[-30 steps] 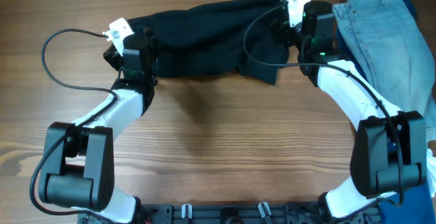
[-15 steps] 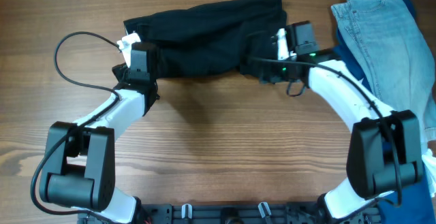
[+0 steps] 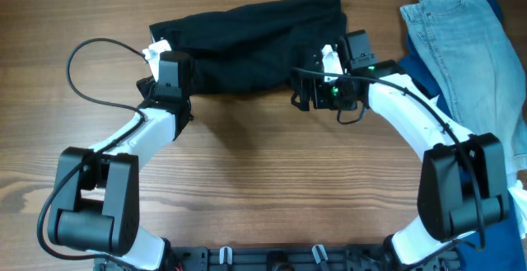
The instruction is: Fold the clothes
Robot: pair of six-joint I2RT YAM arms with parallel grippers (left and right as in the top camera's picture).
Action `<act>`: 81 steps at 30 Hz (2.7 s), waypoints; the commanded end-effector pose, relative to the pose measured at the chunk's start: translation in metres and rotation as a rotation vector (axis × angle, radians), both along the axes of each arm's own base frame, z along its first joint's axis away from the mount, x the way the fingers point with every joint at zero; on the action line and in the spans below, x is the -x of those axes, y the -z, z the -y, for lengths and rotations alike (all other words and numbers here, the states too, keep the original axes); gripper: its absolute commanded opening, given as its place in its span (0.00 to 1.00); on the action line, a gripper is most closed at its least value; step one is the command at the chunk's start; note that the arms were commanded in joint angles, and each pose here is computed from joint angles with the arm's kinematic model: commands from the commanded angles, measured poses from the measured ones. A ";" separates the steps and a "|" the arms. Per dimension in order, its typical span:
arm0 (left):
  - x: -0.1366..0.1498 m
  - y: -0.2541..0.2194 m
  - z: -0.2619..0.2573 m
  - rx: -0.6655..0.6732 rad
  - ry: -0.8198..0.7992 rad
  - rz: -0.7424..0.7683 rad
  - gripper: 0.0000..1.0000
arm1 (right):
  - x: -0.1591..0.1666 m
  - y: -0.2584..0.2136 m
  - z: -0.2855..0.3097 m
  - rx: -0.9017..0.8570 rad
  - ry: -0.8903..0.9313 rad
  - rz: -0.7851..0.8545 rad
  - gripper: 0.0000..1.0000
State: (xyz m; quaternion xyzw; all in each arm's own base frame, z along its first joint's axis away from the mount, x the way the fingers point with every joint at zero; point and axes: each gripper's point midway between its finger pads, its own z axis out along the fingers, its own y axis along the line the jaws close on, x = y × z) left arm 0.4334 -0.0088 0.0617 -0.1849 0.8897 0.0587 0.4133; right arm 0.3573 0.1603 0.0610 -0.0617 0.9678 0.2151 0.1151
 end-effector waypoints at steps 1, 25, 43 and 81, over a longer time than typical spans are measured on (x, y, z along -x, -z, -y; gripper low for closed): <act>0.000 0.002 -0.001 -0.001 0.004 -0.006 1.00 | -0.001 0.002 0.013 -0.040 0.049 -0.050 1.00; 0.010 0.011 -0.008 -0.010 -0.008 -0.064 1.00 | -0.024 0.058 0.051 -0.062 0.173 -0.128 1.00; 0.016 0.018 -0.004 0.006 0.011 -0.105 0.96 | -0.116 0.012 0.044 -0.131 0.142 0.309 0.14; -0.004 0.048 0.000 0.148 0.064 -0.083 0.04 | -0.038 0.048 0.044 -0.095 0.081 -0.037 0.04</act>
